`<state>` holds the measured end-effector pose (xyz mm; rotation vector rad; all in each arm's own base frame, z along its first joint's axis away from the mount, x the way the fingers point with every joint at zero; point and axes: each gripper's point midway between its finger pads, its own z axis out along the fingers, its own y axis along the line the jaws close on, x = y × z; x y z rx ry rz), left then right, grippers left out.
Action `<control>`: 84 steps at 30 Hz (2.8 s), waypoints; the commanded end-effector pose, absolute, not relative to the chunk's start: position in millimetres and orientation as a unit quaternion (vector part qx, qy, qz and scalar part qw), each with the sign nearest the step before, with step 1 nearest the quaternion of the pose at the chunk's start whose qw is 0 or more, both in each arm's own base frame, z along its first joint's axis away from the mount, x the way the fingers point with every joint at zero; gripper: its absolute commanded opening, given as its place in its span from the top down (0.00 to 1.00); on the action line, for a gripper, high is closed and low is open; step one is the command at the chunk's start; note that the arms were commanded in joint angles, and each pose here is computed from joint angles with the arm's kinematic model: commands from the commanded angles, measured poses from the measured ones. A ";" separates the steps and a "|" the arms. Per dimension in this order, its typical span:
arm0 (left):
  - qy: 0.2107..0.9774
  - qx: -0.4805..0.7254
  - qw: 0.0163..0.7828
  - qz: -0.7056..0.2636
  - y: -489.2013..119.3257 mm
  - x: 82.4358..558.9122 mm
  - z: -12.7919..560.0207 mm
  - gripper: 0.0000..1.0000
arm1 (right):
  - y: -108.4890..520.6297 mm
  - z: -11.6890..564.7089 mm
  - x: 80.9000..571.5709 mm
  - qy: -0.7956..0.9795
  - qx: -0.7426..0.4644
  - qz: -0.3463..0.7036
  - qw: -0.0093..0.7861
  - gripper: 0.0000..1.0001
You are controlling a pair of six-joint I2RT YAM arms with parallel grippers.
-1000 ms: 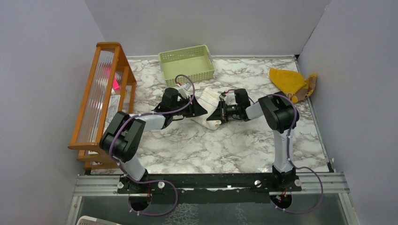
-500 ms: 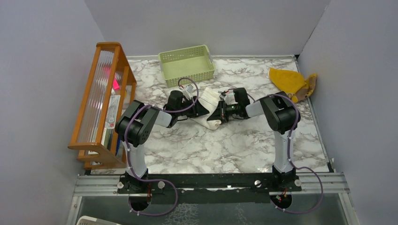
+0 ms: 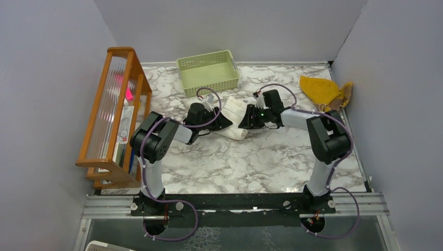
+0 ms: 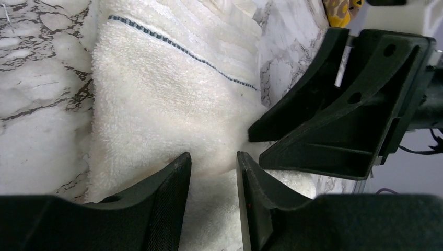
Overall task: Roll the towels
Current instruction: Roll the towel at the center of the board.
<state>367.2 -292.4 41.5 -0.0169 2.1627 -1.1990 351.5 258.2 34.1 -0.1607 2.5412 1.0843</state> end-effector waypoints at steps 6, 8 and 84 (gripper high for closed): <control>0.898 -0.044 0.252 -0.358 -265.0 335.7 -47.4 0.59 | 196.0 128.1 374.5 0.815 -0.126 0.231 0.516 0.52; 0.899 -0.042 0.250 -0.358 -266.6 335.4 -48.2 0.59 | 210.4 152.2 362.4 0.760 -0.192 0.237 0.574 0.45; 0.800 0.021 0.342 -0.492 -251.2 338.1 133.0 0.54 | 280.6 35.3 279.9 0.805 -0.148 0.570 0.073 0.99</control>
